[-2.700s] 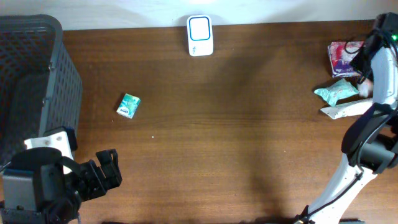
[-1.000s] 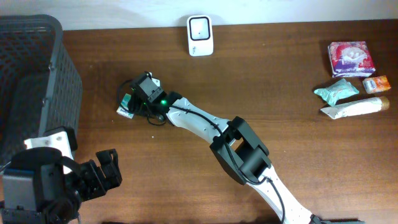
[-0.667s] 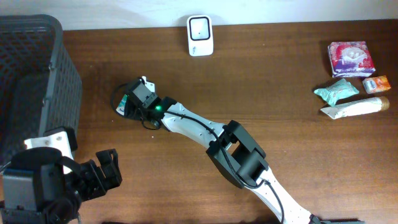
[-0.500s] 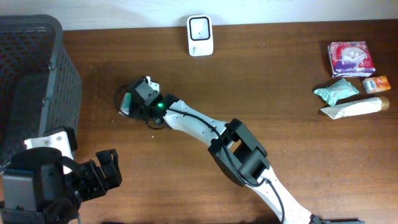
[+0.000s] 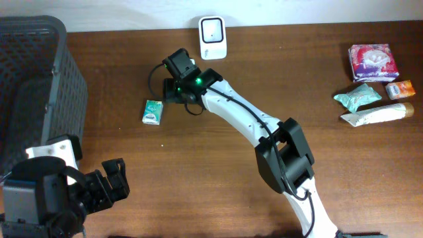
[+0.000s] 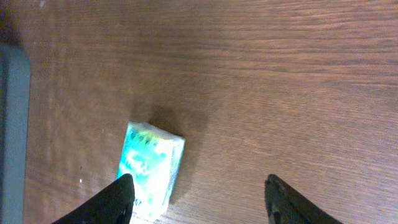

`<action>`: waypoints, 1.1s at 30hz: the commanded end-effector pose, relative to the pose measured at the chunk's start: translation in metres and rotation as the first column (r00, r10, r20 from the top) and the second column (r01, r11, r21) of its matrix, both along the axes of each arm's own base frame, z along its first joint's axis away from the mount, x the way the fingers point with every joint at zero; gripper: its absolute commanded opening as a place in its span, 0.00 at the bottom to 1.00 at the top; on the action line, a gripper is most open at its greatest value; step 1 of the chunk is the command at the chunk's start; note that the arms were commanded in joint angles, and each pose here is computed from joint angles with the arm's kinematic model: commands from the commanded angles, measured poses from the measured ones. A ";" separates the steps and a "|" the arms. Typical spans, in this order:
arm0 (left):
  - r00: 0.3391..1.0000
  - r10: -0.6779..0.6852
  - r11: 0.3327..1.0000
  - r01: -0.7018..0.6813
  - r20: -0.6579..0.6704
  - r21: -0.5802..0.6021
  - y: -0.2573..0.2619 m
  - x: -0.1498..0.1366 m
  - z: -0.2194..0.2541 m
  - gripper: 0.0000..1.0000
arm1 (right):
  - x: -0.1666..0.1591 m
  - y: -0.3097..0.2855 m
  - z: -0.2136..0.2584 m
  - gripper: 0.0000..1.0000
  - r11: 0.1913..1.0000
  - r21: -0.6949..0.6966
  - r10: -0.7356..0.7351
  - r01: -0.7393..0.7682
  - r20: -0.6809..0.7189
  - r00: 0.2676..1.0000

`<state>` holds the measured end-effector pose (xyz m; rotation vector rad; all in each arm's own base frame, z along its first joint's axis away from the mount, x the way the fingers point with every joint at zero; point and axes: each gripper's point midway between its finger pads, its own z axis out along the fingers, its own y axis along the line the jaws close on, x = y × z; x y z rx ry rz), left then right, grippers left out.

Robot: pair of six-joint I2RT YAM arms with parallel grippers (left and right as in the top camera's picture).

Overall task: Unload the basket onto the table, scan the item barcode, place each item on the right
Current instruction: 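Grasp the green-white box with the right gripper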

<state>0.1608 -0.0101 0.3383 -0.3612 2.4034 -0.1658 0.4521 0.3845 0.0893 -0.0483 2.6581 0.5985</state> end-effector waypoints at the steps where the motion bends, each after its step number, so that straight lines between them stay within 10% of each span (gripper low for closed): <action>1: 1.000 0.013 1.000 -0.013 0.005 0.004 0.002 0.000 0.001 0.99 | -0.009 0.022 -0.009 0.62 0.999 0.021 0.038 -0.039 0.006 0.999; 30: 1.000 0.013 1.000 -0.013 0.005 0.004 0.002 0.000 0.001 0.99 | -0.035 0.062 -0.085 0.42 0.979 0.121 -0.133 0.162 -0.217 0.967; 31: 1.000 0.013 1.000 -0.013 0.005 0.004 0.002 0.000 0.001 0.99 | -0.035 0.062 -0.085 0.40 0.980 0.120 -0.132 0.161 -0.217 0.967; 33: 1.000 0.013 1.000 -0.013 0.005 0.004 0.002 0.000 0.001 0.99 | -0.036 0.062 -0.084 0.04 0.988 0.113 -0.079 0.103 -0.199 0.977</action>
